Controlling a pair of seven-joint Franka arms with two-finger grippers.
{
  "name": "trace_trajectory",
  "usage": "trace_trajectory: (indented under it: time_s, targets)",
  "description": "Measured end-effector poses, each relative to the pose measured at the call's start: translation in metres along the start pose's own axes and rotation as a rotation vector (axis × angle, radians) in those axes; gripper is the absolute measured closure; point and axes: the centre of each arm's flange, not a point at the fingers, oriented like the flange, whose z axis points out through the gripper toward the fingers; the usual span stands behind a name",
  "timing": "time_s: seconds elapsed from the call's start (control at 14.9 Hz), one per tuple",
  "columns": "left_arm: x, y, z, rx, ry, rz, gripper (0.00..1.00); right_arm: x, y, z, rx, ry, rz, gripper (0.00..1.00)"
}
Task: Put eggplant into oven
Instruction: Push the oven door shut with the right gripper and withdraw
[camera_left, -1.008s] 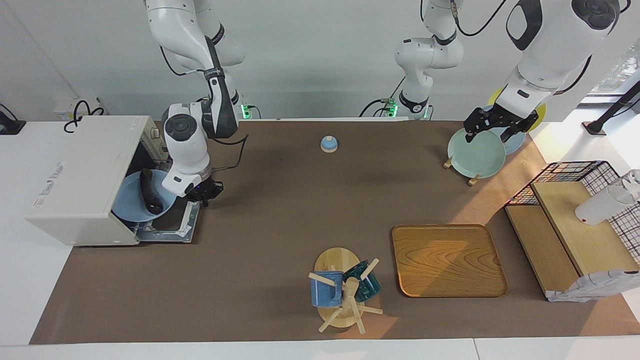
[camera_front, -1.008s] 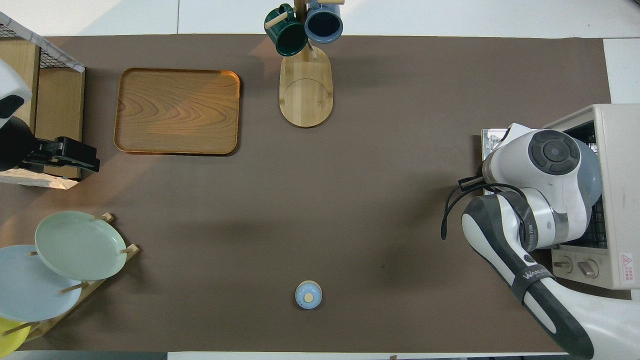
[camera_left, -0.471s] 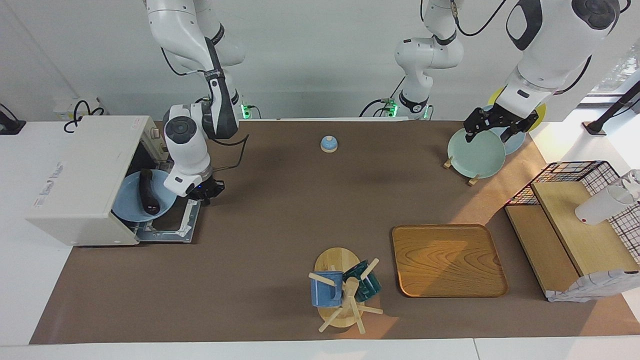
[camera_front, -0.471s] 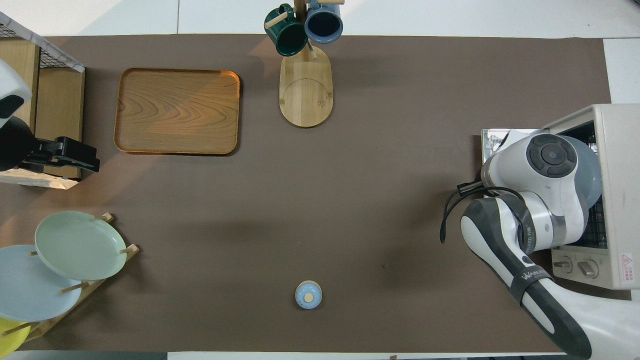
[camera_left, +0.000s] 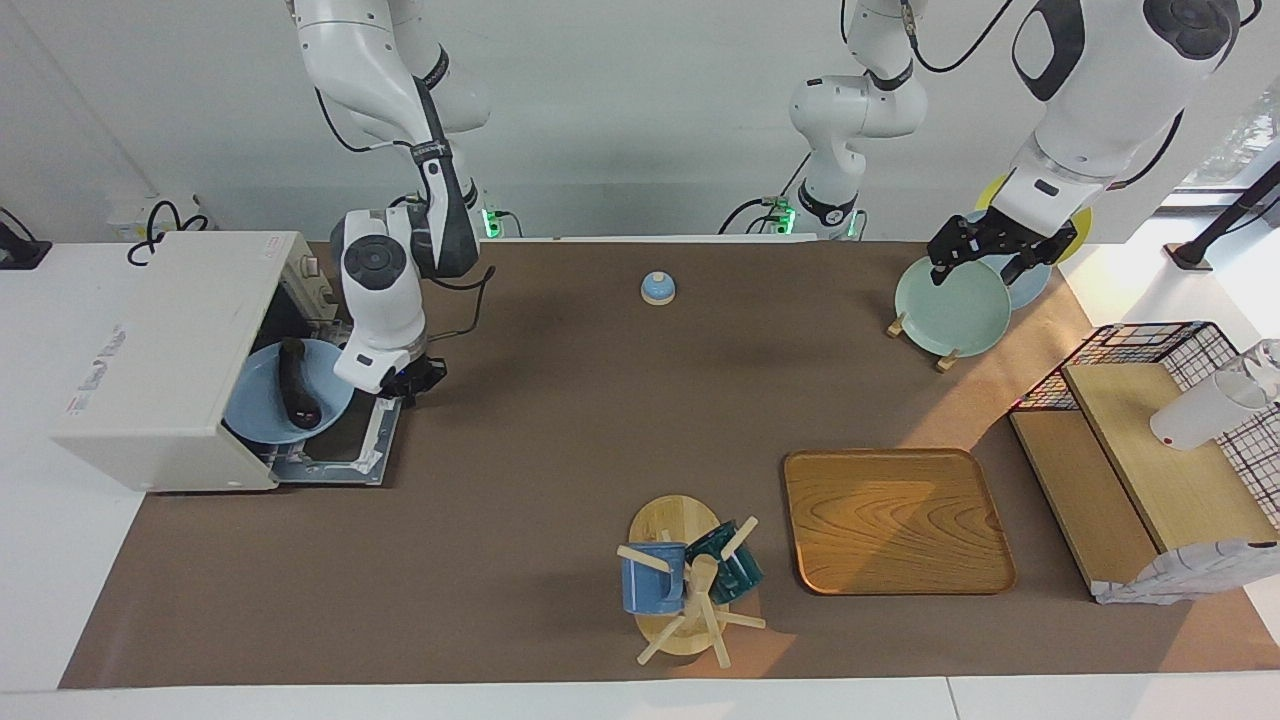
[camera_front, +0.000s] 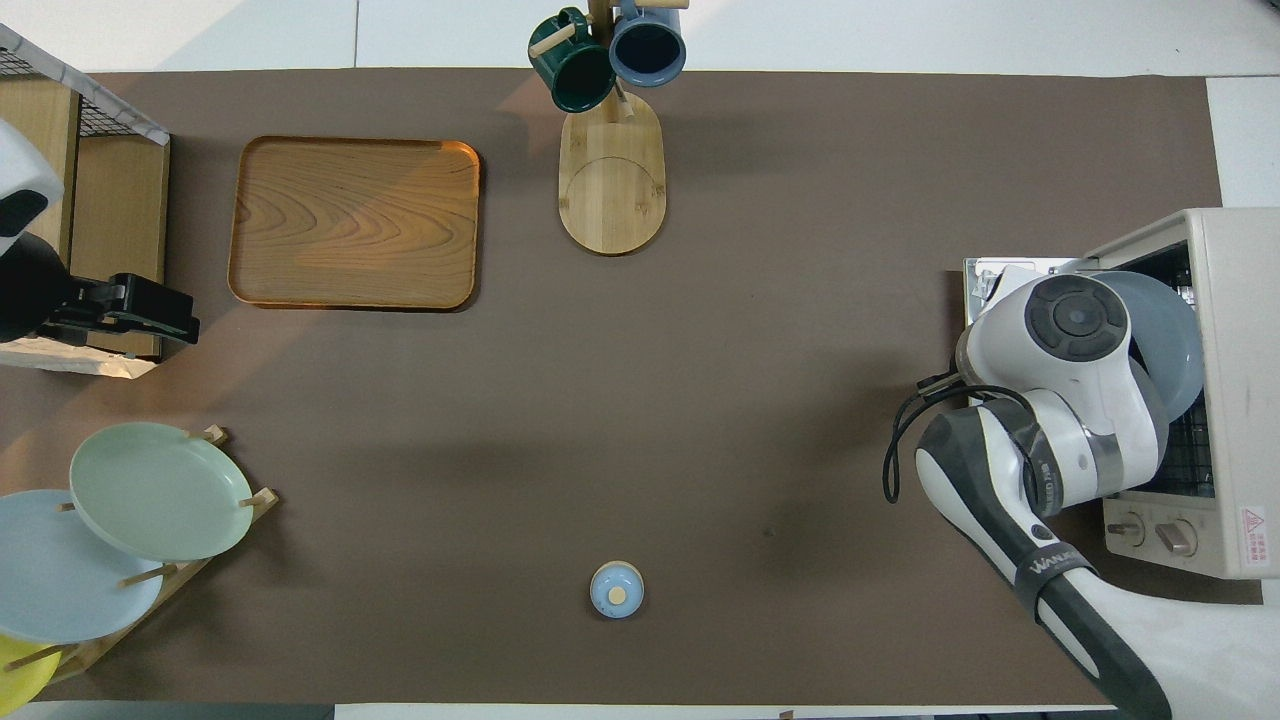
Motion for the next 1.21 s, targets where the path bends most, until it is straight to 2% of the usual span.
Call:
trace_trajectory:
  time_s: [0.27,0.47,0.74,0.87,0.94,1.08,1.21]
  targets:
    - [0.0,0.0,0.0,0.0,0.0,0.0,0.0,0.012,0.011,-0.043,-0.039,-0.067,-0.076,0.99]
    - [0.0,0.0,0.0,0.0,0.0,0.0,0.0,0.016,0.054,-0.096,-0.061,-0.069,-0.067,0.99]
    - [0.0,0.0,0.0,0.0,0.0,0.0,0.0,-0.009,0.108,-0.125,-0.049,-0.056,-0.057,0.99]
    - [0.0,0.0,0.0,0.0,0.0,0.0,0.0,-0.022,0.132,-0.13,-0.048,-0.052,-0.061,0.95]
    - [0.0,0.0,0.0,0.0,0.0,0.0,0.0,-0.028,0.141,-0.132,-0.046,-0.054,-0.06,0.91]
    - [0.0,0.0,0.0,0.0,0.0,0.0,0.0,-0.037,0.153,-0.131,-0.037,-0.067,-0.047,0.72]
    - [0.0,0.0,0.0,0.0,0.0,0.0,0.0,-0.04,0.151,-0.135,0.048,-0.054,-0.009,0.49]
